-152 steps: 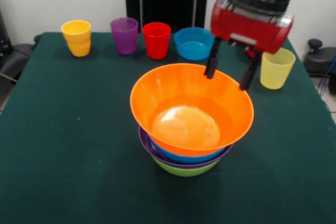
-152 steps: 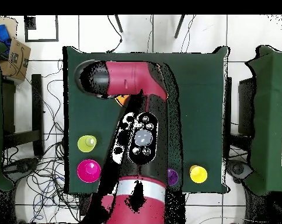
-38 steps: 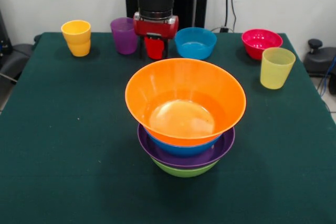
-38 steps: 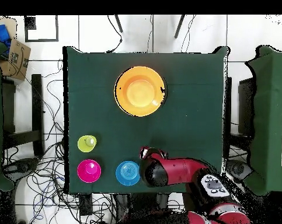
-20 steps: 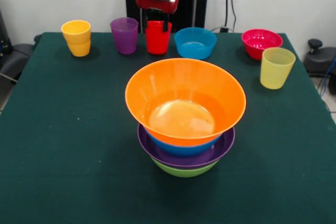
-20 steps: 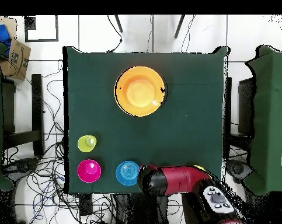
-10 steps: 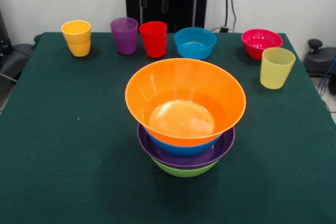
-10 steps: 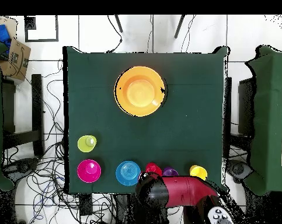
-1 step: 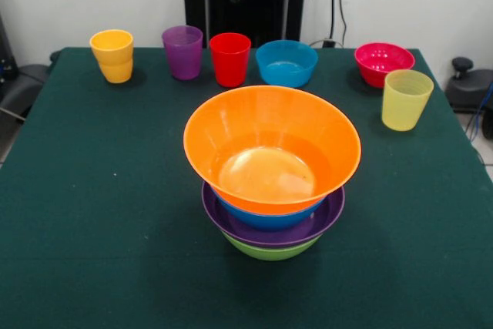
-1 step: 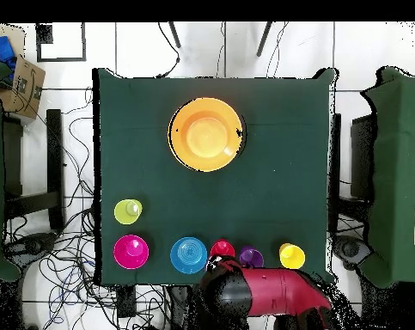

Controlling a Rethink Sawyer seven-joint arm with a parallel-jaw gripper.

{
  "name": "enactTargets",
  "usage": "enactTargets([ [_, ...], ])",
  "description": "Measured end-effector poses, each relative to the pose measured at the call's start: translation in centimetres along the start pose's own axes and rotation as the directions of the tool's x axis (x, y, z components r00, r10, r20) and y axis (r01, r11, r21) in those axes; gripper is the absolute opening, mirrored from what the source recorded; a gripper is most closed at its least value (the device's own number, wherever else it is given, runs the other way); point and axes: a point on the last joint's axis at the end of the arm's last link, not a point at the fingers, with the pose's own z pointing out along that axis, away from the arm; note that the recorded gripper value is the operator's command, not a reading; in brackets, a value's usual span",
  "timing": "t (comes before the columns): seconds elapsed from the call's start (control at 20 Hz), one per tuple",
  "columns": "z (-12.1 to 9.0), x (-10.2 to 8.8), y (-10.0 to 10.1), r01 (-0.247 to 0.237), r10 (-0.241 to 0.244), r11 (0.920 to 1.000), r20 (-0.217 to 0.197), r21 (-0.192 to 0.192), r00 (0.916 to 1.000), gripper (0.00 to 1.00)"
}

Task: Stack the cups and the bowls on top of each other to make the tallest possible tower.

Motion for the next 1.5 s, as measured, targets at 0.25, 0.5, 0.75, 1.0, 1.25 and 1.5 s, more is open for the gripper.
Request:
enactTargets([
  [0.25, -0.7, -0.6, 0.4, 0.013, -0.013, 0.9999, 0.027, -0.003, 0.9995, 1.0],
  [0.5, -1.0, -0.9, 1.0, 0.03, -0.029, 0.9995, 0.038, -0.009, 0.9988, 1.0],
  [0.75, -1.1, -1.2, 1.6, 0.044, -0.044, 0.9989, 0.046, -0.014, 0.998, 1.0],
  [1.0, -2.2, -2.0, 2.1, 0.05, -0.049, 0.9986, 0.08, -0.013, 0.9956, 1.0],
  [1.25, -4.9, -4.4, 3.0, 0.031, -0.029, 0.9995, 0.127, -0.009, 0.9915, 1.0],
  [1.5, -8.0, -6.5, 3.5, -0.007, 0.008, 0.9999, 0.128, -0.008, 0.9917, 1.0],
])
